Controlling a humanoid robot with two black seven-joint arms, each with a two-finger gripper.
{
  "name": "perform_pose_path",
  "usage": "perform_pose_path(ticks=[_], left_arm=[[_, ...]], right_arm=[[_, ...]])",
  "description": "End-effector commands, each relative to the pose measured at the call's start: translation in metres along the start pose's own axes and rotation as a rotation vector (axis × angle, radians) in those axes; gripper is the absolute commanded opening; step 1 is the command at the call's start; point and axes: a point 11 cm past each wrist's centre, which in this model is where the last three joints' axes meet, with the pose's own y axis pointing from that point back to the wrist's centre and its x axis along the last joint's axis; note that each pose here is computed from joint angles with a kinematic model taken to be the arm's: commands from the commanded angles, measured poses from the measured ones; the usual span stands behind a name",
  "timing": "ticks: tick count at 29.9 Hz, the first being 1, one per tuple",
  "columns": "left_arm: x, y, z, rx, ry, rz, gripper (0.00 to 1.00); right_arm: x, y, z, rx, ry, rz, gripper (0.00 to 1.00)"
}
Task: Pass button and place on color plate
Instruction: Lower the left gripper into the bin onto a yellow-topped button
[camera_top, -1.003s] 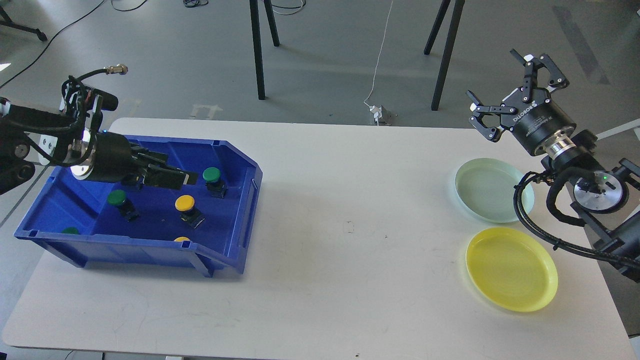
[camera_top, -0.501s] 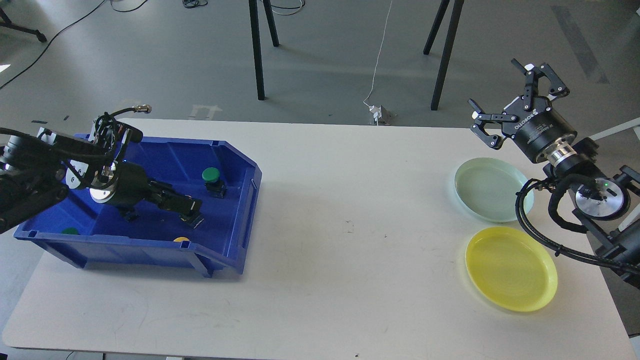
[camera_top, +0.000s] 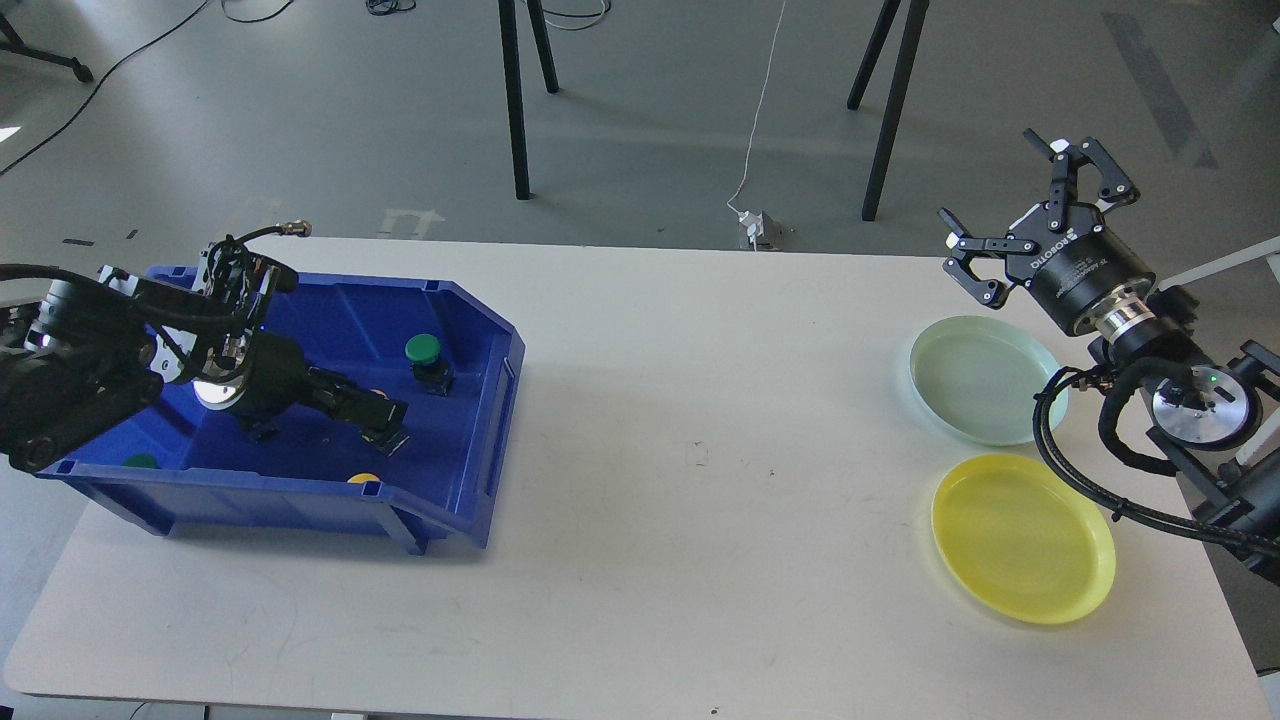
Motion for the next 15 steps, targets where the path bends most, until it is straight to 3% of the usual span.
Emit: perform_pose_path(ticks=[1, 15], left_arm=[[-0.005, -0.006, -0.003, 0.008, 0.018, -0.007, 0.99], [-0.008, -0.018, 0.001, 0.001, 0.031, -0.017, 0.97]], right_arm=[[0.000, 0.000, 0.000, 0.000, 0.000, -0.001, 0.99], [0.004, 0.004, 0.003, -0.005, -0.002, 0.010, 0.99]])
